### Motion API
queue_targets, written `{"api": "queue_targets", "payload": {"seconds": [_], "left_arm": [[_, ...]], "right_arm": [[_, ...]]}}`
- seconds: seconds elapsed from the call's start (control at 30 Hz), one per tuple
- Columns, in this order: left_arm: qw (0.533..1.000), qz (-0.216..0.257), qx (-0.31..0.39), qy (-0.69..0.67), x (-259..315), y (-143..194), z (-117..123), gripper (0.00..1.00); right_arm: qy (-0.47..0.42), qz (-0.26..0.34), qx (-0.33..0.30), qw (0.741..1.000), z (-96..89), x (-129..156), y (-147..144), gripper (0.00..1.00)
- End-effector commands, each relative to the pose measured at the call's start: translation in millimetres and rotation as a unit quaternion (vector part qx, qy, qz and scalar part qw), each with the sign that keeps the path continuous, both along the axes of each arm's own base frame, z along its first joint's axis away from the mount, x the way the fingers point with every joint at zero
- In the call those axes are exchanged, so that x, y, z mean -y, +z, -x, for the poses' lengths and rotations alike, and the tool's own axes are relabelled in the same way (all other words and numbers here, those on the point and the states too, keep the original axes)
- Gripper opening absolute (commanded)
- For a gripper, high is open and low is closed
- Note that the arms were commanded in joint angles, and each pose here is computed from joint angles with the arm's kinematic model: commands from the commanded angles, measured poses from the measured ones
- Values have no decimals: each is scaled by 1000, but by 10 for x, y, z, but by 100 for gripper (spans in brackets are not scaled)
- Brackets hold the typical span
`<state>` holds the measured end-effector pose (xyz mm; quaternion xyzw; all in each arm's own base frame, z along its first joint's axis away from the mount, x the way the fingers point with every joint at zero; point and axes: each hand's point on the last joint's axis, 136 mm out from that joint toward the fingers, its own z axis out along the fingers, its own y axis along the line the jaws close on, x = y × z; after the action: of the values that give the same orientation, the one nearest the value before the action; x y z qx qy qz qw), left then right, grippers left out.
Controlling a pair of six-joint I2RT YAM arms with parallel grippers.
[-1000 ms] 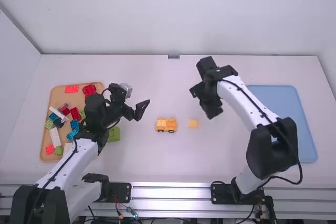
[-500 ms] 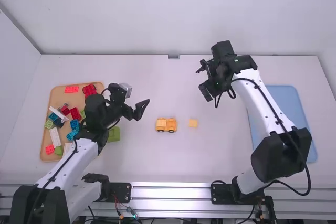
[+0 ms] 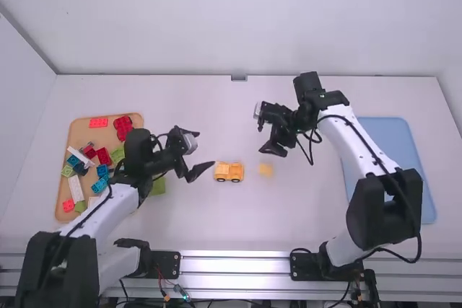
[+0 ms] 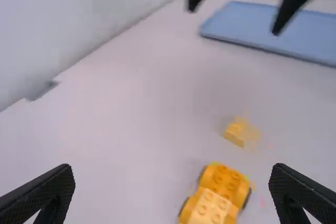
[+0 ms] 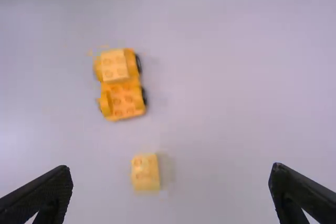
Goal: Assemble lego blocks to make yellow taxi
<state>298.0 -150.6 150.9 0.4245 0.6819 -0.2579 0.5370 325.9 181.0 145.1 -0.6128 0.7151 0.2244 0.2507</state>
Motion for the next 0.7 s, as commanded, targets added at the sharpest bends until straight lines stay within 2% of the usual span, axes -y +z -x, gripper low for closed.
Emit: {"api": "queue_targets", "payload": {"seconds": [0.0,0.03,0.23,0.4,0.47,0.57,0.67], "left_arm": [[990,-5,72,-124,187,-20,238,99],[986,-7,77,-147,212,-92,237,99],[977,7,51,-206,286,-340,175,99],[972,12,26,-233,311,-599,67,99],[971,8,24,-240,313,-693,46,99],[968,0,14,-249,351,-859,49,99],[969,-16,3,-247,364,-979,58,99]], "right_arm": [[64,-94,10,993,175,-156,-21,99],[61,-103,13,993,187,-133,-164,99],[74,-136,18,988,360,-199,-485,98],[76,-97,37,992,423,-160,-806,99],[74,-99,40,992,443,-144,-862,100],[61,-110,46,991,459,-59,-959,94],[48,-127,47,990,459,8,-1006,94]]}}
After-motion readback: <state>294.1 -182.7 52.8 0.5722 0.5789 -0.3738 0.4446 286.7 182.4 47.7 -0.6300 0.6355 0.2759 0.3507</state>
